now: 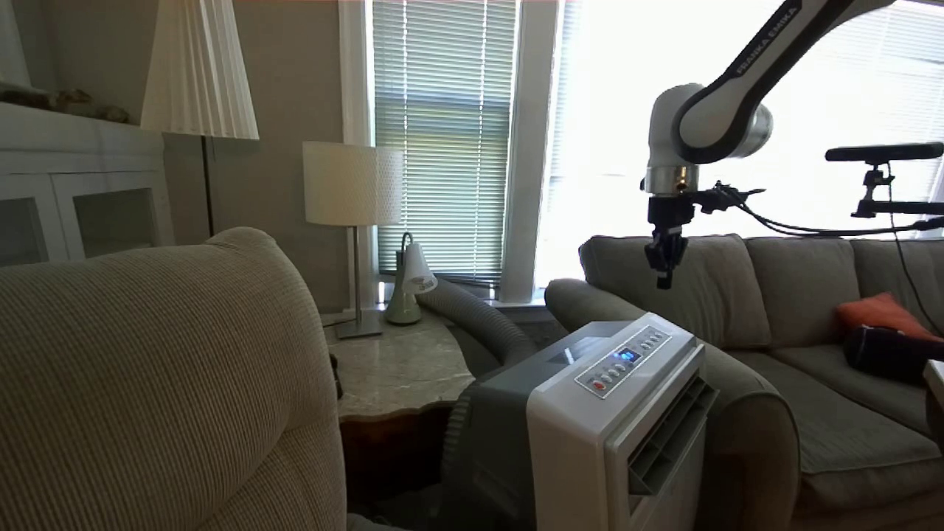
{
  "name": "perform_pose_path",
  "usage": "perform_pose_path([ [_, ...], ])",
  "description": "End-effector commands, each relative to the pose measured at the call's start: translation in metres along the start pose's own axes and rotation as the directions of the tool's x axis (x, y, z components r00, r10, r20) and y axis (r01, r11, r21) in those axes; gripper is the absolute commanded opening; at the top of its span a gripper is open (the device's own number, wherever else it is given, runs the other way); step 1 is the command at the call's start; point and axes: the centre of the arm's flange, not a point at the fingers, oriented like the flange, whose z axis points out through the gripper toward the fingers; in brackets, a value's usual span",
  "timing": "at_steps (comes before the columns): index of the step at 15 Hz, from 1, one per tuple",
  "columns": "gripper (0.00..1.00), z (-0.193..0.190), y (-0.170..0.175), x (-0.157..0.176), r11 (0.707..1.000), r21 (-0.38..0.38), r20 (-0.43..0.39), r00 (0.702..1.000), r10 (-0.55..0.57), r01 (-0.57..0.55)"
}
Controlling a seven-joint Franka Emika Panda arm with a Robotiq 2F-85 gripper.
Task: Press a button on the electric fan
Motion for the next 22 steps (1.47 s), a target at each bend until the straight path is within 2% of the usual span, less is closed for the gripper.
perform_pose_path([
  [1, 0.0, 0.021, -0.01, 0.011, 0.999, -0.036, -0.026, 1.0, -0.011, 0.01],
  [11, 0.0, 0.059, -0.036, 0.008, 0.997, -0.036, -0.025, 0.997, -0.076, 0.075],
  [17, 0.0, 0.071, -0.046, 0.004, 0.996, -0.029, 0.017, 0.996, -0.087, 0.088],
  [21, 0.0, 0.079, -0.044, 0.004, 0.997, -0.044, 0.069, 0.996, -0.055, 0.058],
  [22, 0.01, 0.074, -0.043, -0.004, 0.996, -0.022, 0.04, 0.996, -0.08, 0.081],
])
